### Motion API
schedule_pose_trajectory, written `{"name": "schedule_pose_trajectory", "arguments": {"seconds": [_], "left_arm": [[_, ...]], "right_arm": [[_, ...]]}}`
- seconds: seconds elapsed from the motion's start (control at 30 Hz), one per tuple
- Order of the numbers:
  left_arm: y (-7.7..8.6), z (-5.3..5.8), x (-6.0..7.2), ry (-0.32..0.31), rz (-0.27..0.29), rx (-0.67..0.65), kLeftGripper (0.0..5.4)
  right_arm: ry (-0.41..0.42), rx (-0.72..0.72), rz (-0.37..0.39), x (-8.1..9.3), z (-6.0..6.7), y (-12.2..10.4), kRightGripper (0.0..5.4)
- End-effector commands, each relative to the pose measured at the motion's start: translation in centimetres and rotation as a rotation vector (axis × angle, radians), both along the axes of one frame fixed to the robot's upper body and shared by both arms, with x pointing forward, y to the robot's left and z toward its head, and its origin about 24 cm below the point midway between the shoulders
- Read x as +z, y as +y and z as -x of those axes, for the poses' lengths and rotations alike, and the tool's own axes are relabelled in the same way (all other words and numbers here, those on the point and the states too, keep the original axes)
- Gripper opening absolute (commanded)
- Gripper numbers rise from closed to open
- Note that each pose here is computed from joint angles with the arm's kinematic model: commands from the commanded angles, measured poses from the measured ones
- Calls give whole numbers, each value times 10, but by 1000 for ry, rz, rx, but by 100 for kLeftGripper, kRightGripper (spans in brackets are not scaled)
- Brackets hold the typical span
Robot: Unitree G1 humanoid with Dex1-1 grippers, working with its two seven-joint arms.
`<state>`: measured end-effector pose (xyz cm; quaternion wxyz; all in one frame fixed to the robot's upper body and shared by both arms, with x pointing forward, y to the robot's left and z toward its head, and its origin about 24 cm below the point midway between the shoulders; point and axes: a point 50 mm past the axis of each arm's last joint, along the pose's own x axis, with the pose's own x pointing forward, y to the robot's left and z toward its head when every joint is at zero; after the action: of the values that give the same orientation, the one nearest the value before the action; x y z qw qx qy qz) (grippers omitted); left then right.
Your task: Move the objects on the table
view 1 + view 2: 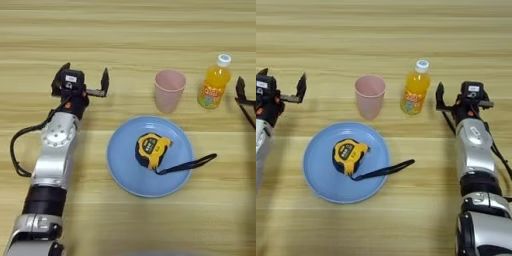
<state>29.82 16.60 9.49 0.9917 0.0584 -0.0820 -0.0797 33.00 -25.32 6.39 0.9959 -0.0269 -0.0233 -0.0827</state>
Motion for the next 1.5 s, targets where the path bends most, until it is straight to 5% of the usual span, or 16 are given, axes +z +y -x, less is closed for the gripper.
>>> {"name": "schedule_pose_trajectory", "arguments": {"seconds": [0.03,0.23,0.5,0.67,1.5], "left_arm": [[6,19,22,16,-51,-120,540],[-6,49,34,67,-54,-344,540],[-55,77,-4,262,-30,-621,540],[-73,77,-27,339,-48,-681,540],[-80,73,-50,392,-98,-684,540]], "right_arm": [[0,-1,-5,0,-1,7,539],[0,-3,-11,0,-2,14,539],[0,-2,-26,1,-4,24,539],[0,-1,-33,1,-5,28,539],[2,8,-29,2,-5,32,539]]}}
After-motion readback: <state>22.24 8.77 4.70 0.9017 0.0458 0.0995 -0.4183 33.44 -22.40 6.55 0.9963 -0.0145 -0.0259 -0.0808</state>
